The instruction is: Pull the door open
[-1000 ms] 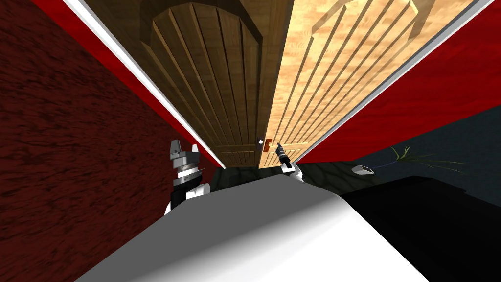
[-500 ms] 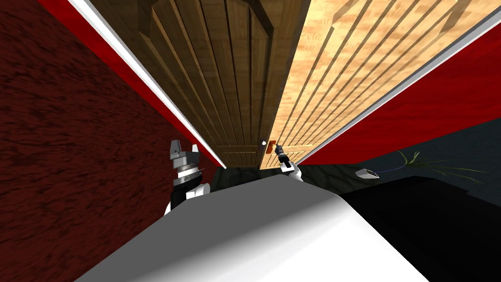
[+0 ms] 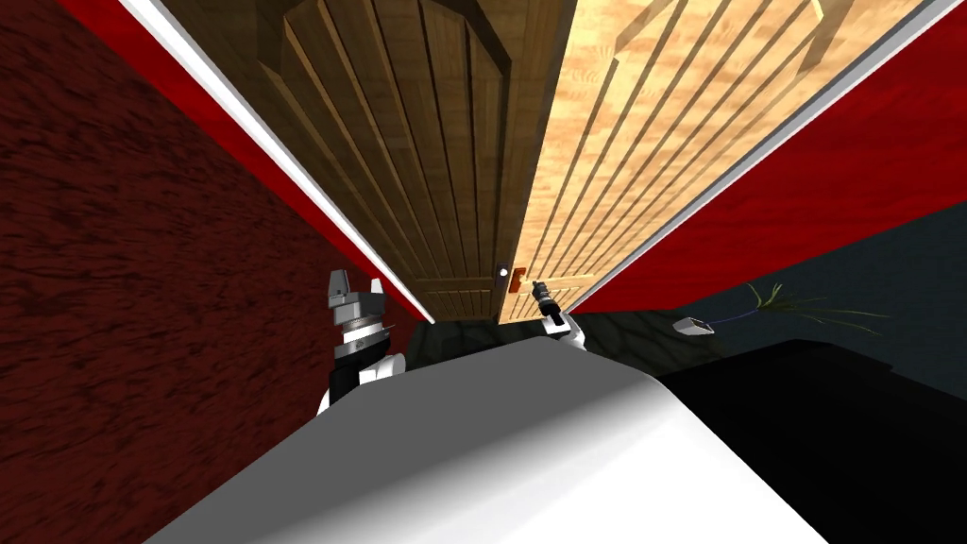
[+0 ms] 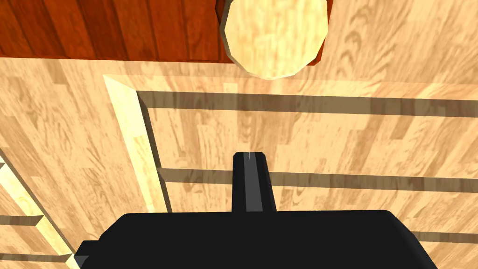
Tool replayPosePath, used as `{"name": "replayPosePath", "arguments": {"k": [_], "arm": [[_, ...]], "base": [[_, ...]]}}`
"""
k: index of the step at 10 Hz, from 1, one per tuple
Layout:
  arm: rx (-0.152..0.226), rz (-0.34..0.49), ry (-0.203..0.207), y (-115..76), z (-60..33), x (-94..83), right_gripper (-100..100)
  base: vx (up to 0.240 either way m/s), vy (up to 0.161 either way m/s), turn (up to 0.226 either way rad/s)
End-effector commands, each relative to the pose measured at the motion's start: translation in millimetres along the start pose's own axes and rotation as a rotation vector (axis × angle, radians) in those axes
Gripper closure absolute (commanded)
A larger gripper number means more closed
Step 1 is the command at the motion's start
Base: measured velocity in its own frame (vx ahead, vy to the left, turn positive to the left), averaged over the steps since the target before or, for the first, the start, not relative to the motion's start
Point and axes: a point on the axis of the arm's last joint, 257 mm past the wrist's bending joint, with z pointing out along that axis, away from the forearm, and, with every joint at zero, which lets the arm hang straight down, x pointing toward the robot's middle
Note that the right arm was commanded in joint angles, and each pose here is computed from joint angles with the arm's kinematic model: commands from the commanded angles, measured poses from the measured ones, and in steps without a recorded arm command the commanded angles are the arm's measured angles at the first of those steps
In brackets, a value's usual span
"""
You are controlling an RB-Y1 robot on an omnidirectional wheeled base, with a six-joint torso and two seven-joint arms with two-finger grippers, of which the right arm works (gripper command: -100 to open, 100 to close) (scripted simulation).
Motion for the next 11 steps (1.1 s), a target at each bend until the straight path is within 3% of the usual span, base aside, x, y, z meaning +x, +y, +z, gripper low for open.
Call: {"name": "replayPosePath", "arguments": {"k": [1,5,6,8,11], "arm": [[0.002,0.0,0.004,-1.0,-1.6,-0.9,-100],[-0.019,0.015,0.061,6.3,-3.4,25.2,-100],[-0.014,0.011,0.049,3.5,-3.5,18.5,-100],[0.02,-0.006,-0.009,-9.2,-11.3,-13.6,-100],[0.017,-0.006,-0.017,-8.3,-7.6,-15.0,-100]], "base": [[-0.203,-0.015,0.001],[-0.188,0.061,0.057],[-0.074,0.048,0.011],[0.015,-0.114,-0.171],[0.157,-0.062,0.007]]}}
